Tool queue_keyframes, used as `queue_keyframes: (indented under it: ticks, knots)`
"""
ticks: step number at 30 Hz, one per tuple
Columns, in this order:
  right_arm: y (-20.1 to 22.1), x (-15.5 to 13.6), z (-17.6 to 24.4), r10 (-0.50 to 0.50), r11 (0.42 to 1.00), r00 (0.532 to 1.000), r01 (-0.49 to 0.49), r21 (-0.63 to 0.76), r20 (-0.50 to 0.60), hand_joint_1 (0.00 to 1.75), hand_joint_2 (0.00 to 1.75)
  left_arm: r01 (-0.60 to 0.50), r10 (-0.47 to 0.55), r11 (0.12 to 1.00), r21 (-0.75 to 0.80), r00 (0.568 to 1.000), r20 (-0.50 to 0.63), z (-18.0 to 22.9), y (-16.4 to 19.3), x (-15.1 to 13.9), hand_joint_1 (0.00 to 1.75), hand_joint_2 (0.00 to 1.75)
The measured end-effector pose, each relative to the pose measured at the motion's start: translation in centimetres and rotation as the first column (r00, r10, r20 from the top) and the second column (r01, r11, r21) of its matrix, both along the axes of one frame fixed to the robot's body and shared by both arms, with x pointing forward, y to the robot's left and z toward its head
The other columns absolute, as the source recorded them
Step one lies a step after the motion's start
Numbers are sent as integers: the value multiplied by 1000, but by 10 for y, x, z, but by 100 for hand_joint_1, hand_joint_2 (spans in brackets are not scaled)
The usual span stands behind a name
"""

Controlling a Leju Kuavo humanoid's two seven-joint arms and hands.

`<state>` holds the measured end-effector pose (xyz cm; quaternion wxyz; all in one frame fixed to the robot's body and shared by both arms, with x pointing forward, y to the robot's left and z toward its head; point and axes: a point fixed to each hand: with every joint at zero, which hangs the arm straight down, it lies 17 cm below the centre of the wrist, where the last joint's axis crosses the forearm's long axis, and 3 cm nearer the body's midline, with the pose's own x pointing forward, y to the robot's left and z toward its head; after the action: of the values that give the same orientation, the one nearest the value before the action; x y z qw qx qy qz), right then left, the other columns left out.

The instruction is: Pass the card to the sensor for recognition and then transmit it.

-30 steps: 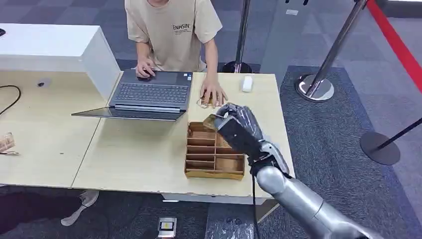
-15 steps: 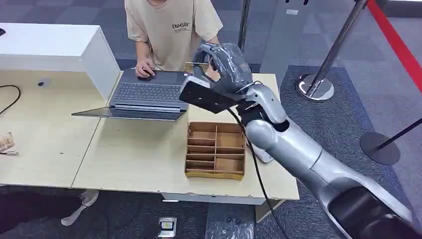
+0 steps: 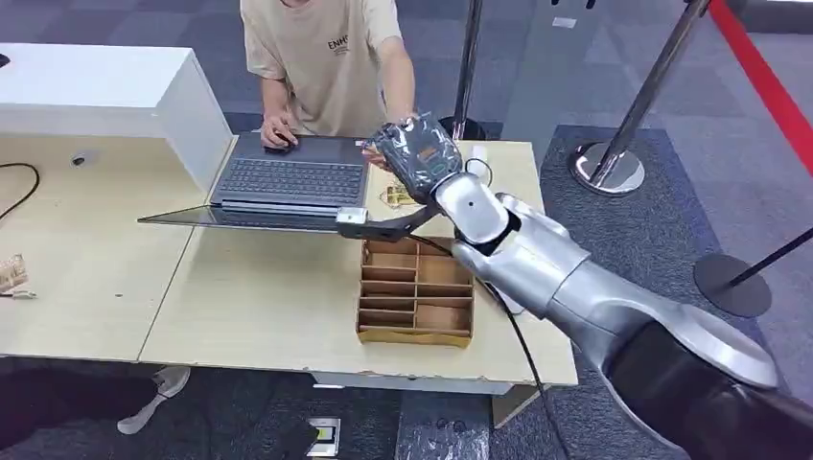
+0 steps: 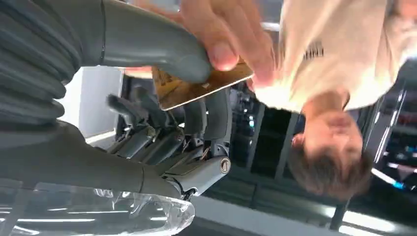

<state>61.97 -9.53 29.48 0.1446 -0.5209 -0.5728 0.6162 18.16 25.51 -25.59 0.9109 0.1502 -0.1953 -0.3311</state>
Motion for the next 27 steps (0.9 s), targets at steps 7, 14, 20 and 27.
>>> queue_keyframes:
  ticks: [7,14,20,27]
  knots:
    - [-17,6,-29,-30,998,993,35,47,-117,0,0,11,-11,1000,-20,1000,-4,0,-5,-1,0,175]
    - [-34,4,9,-4,920,998,29,391,-63,0,0,15,-16,1000,-15,1000,-11,-1,-3,-4,0,175]
    - [-52,-15,3,51,707,990,55,705,-129,0,0,1,-1,1000,-9,1000,-18,-4,2,-12,0,175]
    - [-57,-72,-51,250,337,943,129,933,-221,0,0,-32,32,999,-4,999,-12,-6,11,-22,0,175]
